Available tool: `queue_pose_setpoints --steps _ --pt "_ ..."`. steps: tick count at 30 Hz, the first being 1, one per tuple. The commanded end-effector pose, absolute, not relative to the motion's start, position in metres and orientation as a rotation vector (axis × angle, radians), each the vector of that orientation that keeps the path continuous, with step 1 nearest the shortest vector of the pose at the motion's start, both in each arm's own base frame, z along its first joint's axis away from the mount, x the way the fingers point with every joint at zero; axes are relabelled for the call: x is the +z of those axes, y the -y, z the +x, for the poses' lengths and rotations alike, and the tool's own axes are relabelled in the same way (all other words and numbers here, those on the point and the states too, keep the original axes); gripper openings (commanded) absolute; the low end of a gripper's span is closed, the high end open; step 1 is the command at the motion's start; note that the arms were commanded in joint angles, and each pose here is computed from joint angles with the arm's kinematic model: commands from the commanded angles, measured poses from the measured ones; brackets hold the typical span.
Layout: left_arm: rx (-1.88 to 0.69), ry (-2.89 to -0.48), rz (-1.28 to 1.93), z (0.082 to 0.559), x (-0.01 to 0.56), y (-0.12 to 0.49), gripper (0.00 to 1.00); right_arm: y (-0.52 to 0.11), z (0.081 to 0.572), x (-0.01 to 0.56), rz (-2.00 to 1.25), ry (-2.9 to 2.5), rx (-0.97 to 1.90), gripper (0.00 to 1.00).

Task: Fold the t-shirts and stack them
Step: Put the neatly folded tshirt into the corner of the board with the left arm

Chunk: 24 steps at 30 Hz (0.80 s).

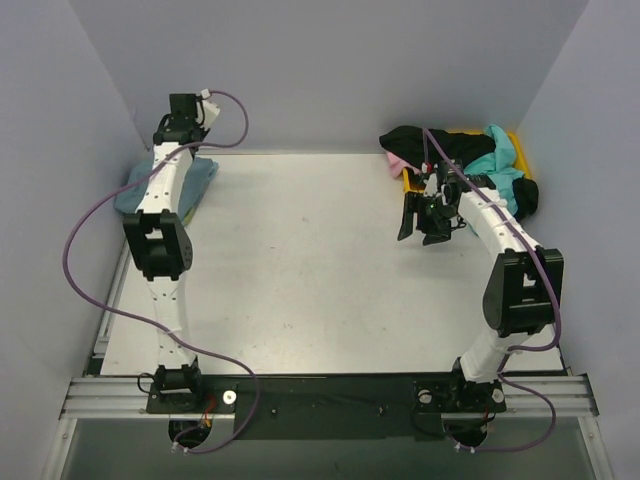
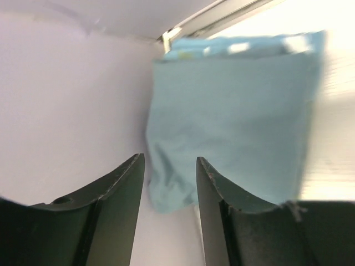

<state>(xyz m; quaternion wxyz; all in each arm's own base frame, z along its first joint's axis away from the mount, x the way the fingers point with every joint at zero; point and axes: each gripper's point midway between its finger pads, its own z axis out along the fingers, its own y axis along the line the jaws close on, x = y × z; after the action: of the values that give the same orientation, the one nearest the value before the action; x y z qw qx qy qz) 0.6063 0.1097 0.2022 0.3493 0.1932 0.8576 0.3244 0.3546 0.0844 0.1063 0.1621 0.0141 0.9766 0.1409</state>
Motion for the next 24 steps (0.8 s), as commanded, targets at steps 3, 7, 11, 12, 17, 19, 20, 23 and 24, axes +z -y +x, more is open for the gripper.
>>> queue_pose_setpoints --steps 3,7,11,12,17,19,20,23,24 --pt "0.578 -2.385 0.588 0.613 0.132 -0.055 0.59 -0.087 0.348 0.124 -0.006 -2.732 0.419 0.64" --pt "0.620 -2.418 0.591 0.619 0.096 -0.055 0.61 -0.088 0.344 0.117 -0.004 -2.749 0.423 0.64" --pt "0.632 -2.418 0.604 0.626 0.074 -0.052 0.62 -0.086 0.342 0.113 -0.006 -2.757 0.417 0.64" --pt "0.638 -2.418 0.608 0.627 0.071 -0.051 0.59 -0.086 0.342 0.112 -0.008 -2.759 0.416 0.64" --pt "0.632 -2.398 0.614 0.635 0.059 -0.044 0.42 -0.085 0.344 0.115 -0.004 -2.752 0.411 0.64" --pt "0.622 -2.388 0.628 0.636 0.053 -0.039 0.22 -0.085 0.345 0.116 -0.002 -2.748 0.418 0.64" --pt "0.612 -2.388 0.634 0.636 0.049 -0.037 0.10 -0.084 0.346 0.116 0.004 -2.747 0.420 0.64" --pt "0.536 -2.394 0.665 0.632 0.052 -0.023 0.00 -0.084 0.345 0.119 0.005 -2.741 0.419 0.64" --pt "0.481 -2.415 0.695 0.625 0.046 -0.015 0.00 -0.084 0.346 0.121 0.004 -2.735 0.419 0.64"
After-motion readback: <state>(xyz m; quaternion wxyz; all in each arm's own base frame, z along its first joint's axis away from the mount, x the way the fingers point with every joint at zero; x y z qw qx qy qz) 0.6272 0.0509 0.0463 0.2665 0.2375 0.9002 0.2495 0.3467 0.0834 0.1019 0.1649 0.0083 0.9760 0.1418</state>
